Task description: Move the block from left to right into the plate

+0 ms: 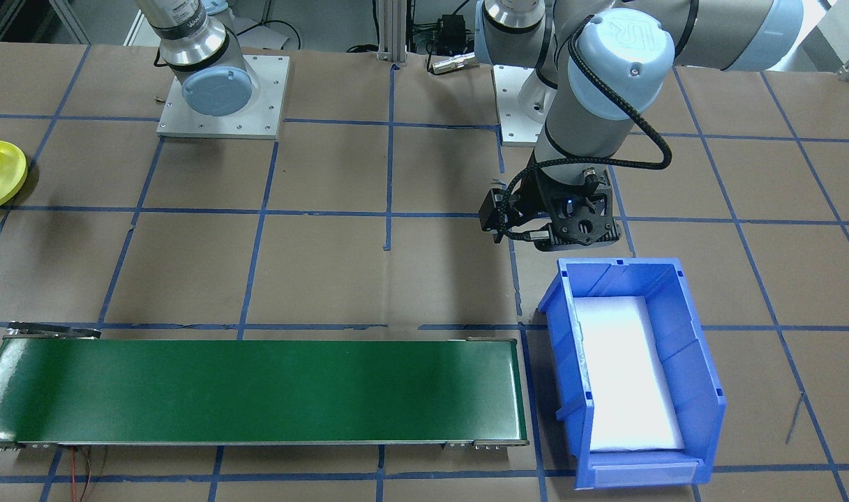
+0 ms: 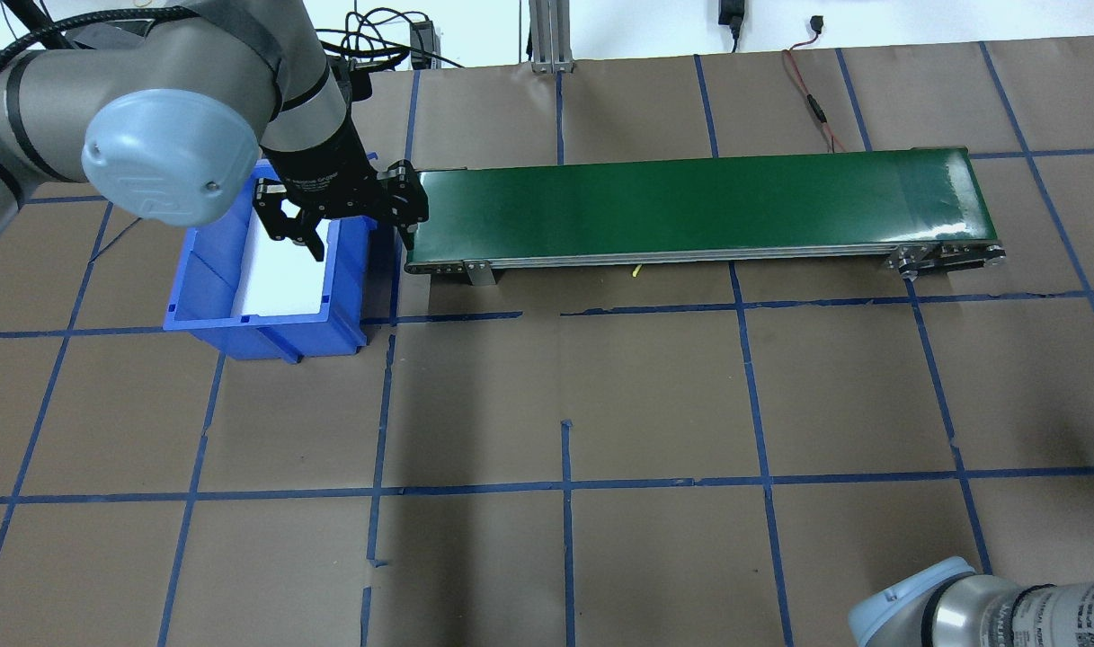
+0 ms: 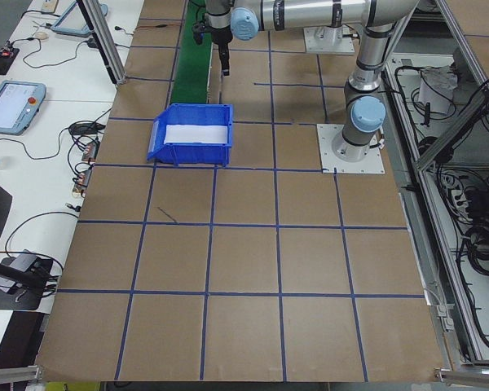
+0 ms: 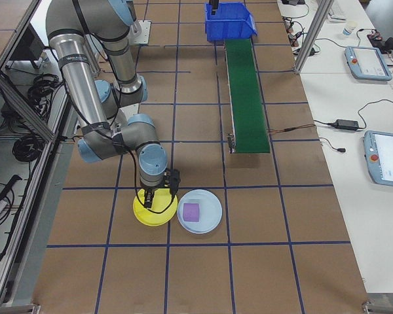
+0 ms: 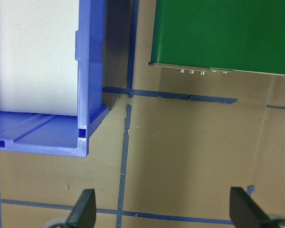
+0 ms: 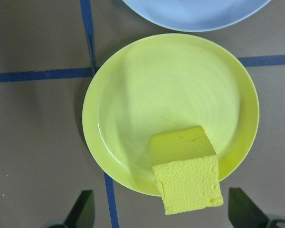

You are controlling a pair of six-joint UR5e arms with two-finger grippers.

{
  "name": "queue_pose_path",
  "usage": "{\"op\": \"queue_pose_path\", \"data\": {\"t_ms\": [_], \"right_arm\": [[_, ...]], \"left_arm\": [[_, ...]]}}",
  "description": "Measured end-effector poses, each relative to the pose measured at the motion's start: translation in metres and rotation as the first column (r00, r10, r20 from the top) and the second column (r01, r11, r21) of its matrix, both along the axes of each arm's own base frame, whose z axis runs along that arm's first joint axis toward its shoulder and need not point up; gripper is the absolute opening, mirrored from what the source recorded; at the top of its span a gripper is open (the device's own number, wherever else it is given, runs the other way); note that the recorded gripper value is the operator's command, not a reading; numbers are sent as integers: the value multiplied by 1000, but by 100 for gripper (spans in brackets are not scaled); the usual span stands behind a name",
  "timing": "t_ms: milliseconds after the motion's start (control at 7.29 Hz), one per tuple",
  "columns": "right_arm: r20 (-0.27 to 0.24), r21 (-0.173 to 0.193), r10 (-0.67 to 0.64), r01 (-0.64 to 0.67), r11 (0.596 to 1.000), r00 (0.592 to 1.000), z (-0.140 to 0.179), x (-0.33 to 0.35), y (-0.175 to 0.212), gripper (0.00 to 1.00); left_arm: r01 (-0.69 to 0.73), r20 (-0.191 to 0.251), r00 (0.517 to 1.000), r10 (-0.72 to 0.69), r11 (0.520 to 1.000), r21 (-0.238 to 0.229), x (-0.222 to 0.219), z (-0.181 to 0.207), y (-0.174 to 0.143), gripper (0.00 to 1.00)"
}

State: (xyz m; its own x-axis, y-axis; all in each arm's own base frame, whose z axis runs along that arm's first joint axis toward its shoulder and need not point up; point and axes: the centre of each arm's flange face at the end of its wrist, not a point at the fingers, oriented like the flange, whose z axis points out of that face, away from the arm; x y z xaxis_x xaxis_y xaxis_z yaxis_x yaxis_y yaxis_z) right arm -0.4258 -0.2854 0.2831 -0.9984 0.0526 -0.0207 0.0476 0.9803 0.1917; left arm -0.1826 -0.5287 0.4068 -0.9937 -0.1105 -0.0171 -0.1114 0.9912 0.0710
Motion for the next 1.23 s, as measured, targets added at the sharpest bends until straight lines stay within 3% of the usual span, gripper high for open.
{"op": "queue_pose_path", "data": {"t_ms": [274,685,1234], "right_arm": [[-55,-29,29,-31,999,998,28,24,-25,99],[-183,-103,60,-80,992,981,91,124,-121,99],[-189,-162,40,-72,984,981,135,289,-205,99]], "left_arm": [[-1,0,1000,1,1000,1,0,0,0,100],[-1,2,1000,1,1000,2,0,-1,0,100],[3,1,1000,-3,1000,-6,0,3,0,100]]}}
